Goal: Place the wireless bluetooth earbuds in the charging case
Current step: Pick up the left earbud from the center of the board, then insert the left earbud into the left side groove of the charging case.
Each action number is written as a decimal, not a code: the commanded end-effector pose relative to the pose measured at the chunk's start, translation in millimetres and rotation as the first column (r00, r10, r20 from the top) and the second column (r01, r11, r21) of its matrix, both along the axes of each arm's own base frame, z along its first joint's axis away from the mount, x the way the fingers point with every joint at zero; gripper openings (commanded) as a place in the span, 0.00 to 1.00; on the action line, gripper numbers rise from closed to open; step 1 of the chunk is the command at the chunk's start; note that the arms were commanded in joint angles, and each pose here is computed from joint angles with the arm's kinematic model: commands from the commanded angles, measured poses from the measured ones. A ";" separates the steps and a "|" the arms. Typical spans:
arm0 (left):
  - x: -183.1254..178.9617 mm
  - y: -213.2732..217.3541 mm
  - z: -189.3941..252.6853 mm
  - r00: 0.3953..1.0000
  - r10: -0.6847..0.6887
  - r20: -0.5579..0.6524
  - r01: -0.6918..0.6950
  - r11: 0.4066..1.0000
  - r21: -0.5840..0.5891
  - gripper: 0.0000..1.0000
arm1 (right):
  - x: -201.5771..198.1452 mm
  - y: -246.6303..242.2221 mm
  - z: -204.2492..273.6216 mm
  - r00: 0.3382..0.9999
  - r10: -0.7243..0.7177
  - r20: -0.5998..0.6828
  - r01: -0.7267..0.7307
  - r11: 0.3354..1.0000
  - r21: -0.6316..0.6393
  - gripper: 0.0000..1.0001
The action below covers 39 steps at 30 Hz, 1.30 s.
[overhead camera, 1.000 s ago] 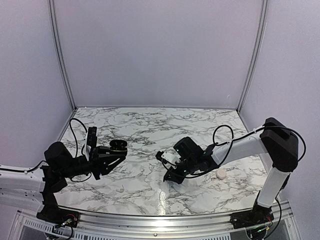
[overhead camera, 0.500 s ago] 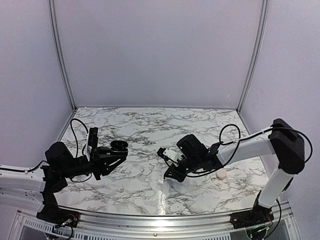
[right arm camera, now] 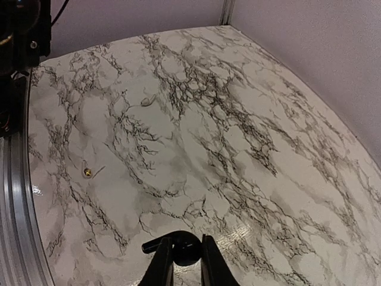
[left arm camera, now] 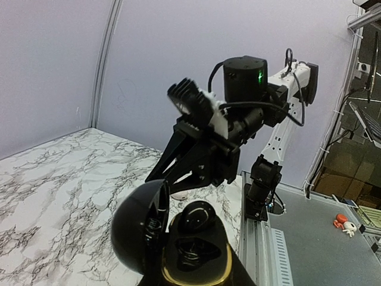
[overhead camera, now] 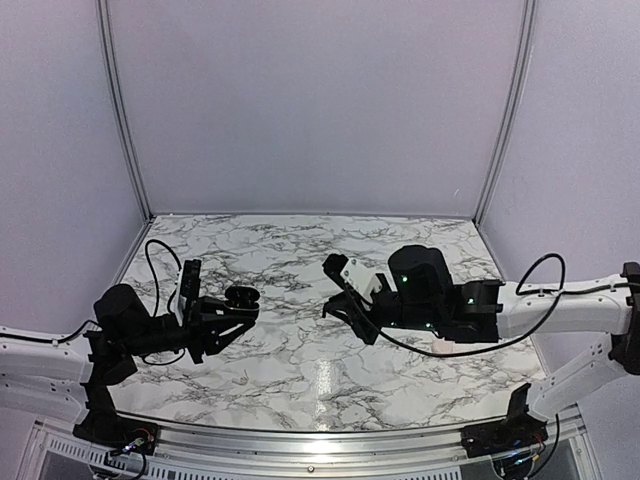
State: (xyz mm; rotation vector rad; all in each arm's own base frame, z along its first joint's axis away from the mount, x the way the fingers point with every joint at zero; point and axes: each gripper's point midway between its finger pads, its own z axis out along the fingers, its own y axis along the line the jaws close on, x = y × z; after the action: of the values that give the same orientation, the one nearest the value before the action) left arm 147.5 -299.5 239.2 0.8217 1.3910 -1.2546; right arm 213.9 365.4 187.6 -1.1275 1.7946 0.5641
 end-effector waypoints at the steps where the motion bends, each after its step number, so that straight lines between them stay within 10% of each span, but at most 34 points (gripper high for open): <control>1: -9.3 -3.9 16.2 0.994 -0.062 0.094 0.064 0.998 -0.023 0.00 | -5.5 0.3 65.0 0.982 -0.056 0.180 0.043 0.996 0.074 0.09; 25: -52.7 -12.5 -11.4 0.871 -0.236 0.432 0.174 0.968 0.179 0.00 | -102.5 37.7 143.4 0.886 0.050 0.461 -0.106 0.990 0.097 0.09; 39: -53.3 -29.0 -1.8 0.892 -0.269 0.363 0.220 0.961 0.170 0.00 | -130.7 59.2 146.9 0.814 0.046 0.580 -0.086 0.995 0.043 0.09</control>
State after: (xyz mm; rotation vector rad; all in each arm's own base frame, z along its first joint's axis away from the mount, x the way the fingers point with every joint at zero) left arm 95.7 -322.2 221.4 1.3067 1.0943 -1.0833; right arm 80.5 421.2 300.6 -1.2649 1.2320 0.2897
